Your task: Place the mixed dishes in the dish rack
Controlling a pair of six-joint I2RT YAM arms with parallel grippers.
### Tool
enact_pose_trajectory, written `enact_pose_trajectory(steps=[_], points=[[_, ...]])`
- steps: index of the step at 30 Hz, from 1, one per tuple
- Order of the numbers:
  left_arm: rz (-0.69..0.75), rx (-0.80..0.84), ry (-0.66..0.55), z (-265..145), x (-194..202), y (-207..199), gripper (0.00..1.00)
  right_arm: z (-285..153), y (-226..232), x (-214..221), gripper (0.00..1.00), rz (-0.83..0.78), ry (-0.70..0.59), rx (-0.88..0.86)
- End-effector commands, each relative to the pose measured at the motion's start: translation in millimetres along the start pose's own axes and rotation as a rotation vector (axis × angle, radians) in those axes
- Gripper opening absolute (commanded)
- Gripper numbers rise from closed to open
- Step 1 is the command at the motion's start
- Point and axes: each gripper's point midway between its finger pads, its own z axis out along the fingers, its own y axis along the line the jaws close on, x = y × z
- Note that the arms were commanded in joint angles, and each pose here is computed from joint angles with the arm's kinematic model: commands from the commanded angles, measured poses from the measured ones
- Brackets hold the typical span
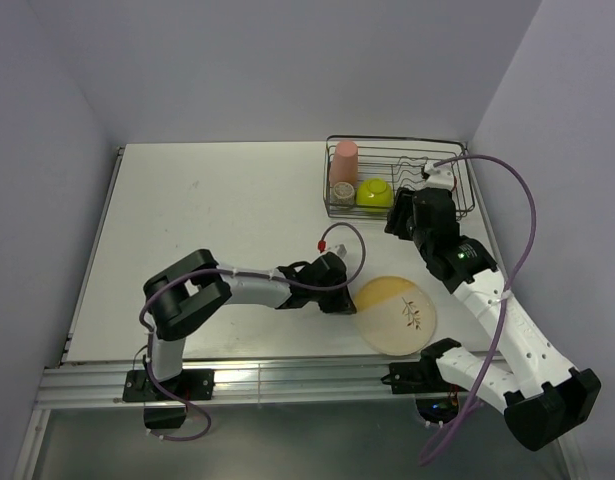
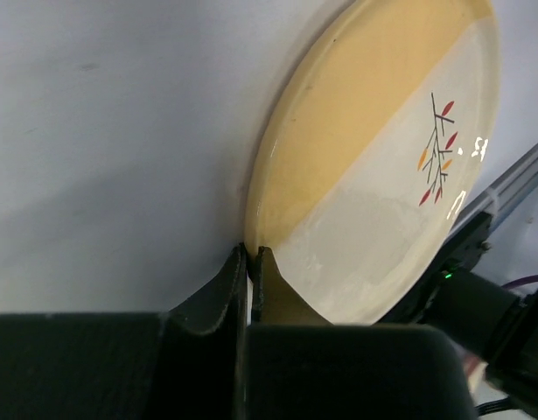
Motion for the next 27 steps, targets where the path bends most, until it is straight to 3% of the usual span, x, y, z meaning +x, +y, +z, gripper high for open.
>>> enact_pose_trajectory(steps=[1,6,14,19,22,27], points=[[0.167,-0.427,0.087,-23.5,37.1,138.7,0.00,-5.7,32.6,9.8,0.59,-0.031,0.059,-0.187],[0.207,-0.418,0.056,-47.4,27.6,139.3,0.00,-1.0,40.3,23.9,0.59,-0.091,0.108,-0.242],[0.279,-0.441,0.001,-92.0,8.6,131.0,0.00,15.4,50.7,77.9,0.60,-0.195,0.333,-0.323],[0.282,-0.421,-0.049,-114.0,-7.6,122.3,0.00,16.6,71.2,101.0,0.58,-0.105,0.413,-0.422],[0.271,-0.410,-0.070,-122.6,-16.1,120.1,0.00,20.3,70.9,104.4,0.58,0.037,0.421,-0.362],[0.230,-0.404,-0.104,-134.0,-31.1,124.3,0.00,16.6,64.0,123.7,0.58,0.085,0.496,-0.318]])
